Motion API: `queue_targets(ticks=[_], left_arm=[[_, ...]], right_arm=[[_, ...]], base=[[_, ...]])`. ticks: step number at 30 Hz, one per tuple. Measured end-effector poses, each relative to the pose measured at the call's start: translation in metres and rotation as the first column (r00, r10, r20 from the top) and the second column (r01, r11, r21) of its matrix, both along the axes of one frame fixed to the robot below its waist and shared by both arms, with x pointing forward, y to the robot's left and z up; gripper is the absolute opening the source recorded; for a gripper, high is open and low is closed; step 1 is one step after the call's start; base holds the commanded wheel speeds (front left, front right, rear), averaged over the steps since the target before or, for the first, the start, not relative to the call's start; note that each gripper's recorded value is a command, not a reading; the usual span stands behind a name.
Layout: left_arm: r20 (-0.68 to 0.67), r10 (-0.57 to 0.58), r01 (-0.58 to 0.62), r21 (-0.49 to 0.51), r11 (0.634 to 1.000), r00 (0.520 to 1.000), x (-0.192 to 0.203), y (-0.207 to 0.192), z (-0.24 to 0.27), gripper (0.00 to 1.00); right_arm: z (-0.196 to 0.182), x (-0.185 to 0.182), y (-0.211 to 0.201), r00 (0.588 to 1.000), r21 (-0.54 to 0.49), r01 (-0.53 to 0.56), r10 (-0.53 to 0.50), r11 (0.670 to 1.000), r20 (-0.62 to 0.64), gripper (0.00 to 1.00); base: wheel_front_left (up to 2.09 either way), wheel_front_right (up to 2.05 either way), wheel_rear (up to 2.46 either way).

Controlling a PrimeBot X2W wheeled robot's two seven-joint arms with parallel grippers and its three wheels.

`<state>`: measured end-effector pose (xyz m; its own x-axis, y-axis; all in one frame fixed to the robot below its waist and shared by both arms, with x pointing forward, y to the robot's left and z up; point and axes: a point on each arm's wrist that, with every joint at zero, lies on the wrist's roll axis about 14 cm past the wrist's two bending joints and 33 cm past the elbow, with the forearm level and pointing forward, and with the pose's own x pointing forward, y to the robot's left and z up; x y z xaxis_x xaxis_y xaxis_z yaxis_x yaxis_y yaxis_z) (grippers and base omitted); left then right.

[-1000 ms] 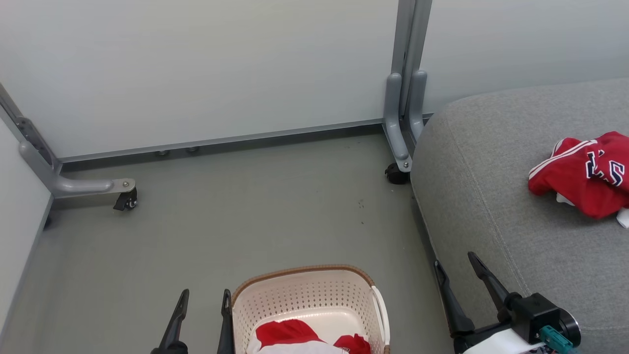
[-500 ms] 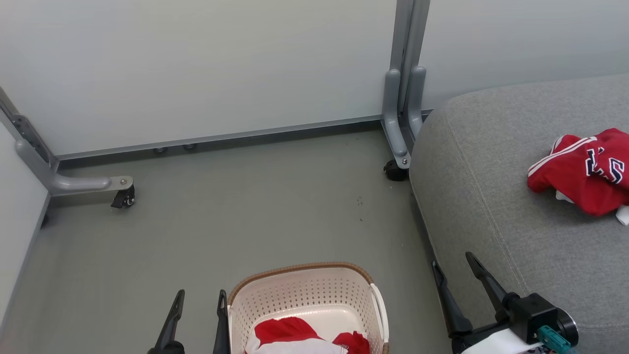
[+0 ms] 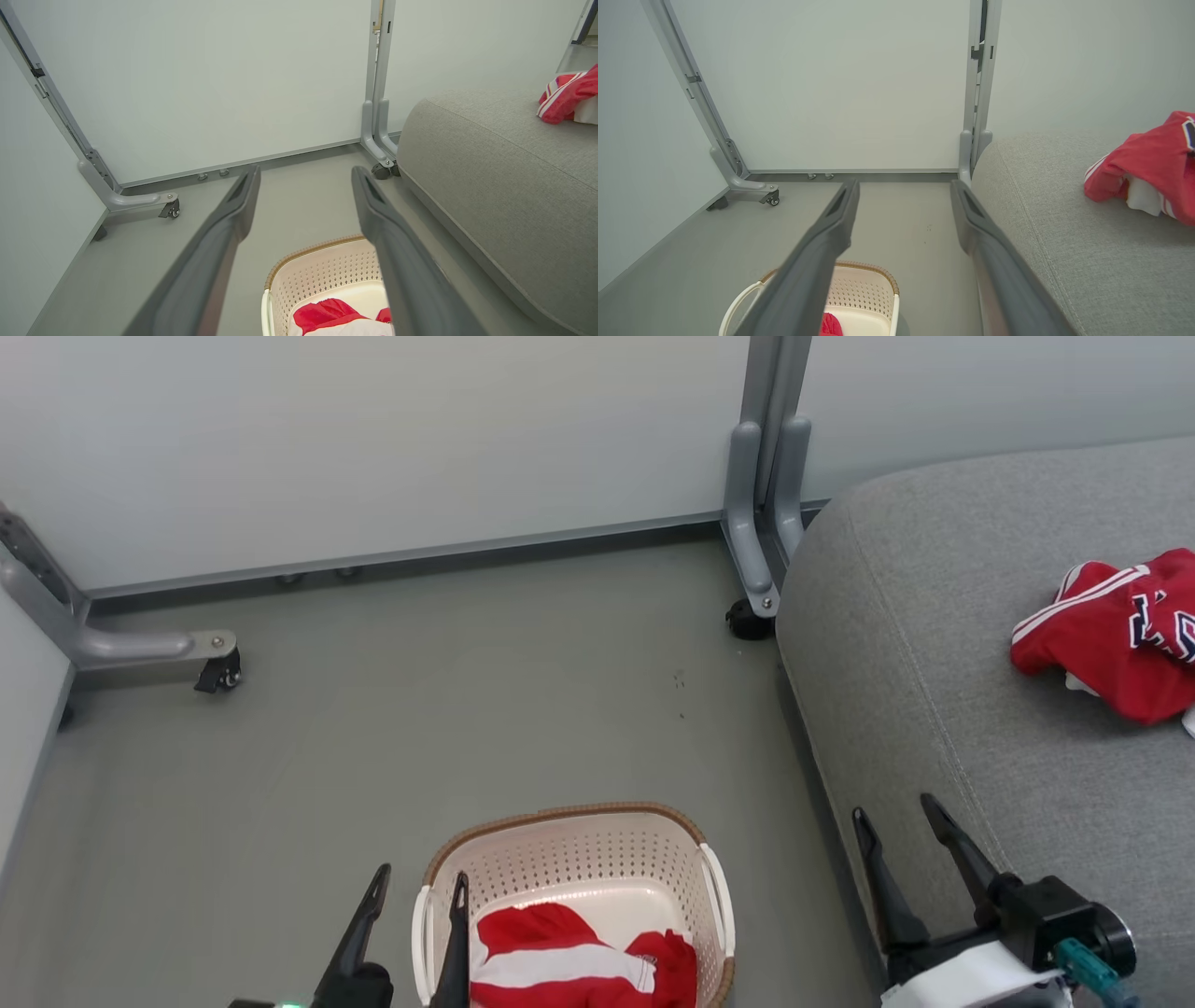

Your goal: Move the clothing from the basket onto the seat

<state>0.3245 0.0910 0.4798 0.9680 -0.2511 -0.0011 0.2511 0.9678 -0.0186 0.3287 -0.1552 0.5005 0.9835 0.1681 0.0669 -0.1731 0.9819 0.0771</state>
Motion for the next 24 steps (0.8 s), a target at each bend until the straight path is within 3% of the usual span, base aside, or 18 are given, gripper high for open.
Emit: queue_targets(ticks=[8,15,20,24], left_arm=[[0.010,-0.102,0.102,0.026,0.994,0.995,0.049,-0.022,-0.003,1.00],[-0.099,-0.251,0.262,0.113,0.959,0.963,0.092,-0.040,-0.054,1.00],[-0.170,-0.401,0.431,0.220,0.875,0.900,0.118,-0.061,-0.094,1.00],[-0.313,-0.495,0.580,0.306,0.756,0.811,0.120,-0.069,-0.154,1.00]], right_arm=[[0.023,0.051,-0.009,0.997,-0.046,0.007,-0.003,0.999,0.079,1.00],[0.018,0.094,-0.026,0.994,-0.067,0.068,-0.062,0.995,0.089,1.00],[0.005,0.122,-0.033,0.993,-0.084,0.089,-0.082,0.993,0.079,1.00],[-0.012,0.140,-0.034,0.994,-0.087,0.093,-0.088,0.992,0.058,1.00]], base=[[0.00,0.00,0.00],[0.00,0.00,0.00],[0.00,0.00,0.00],[0.00,0.00,0.00]])
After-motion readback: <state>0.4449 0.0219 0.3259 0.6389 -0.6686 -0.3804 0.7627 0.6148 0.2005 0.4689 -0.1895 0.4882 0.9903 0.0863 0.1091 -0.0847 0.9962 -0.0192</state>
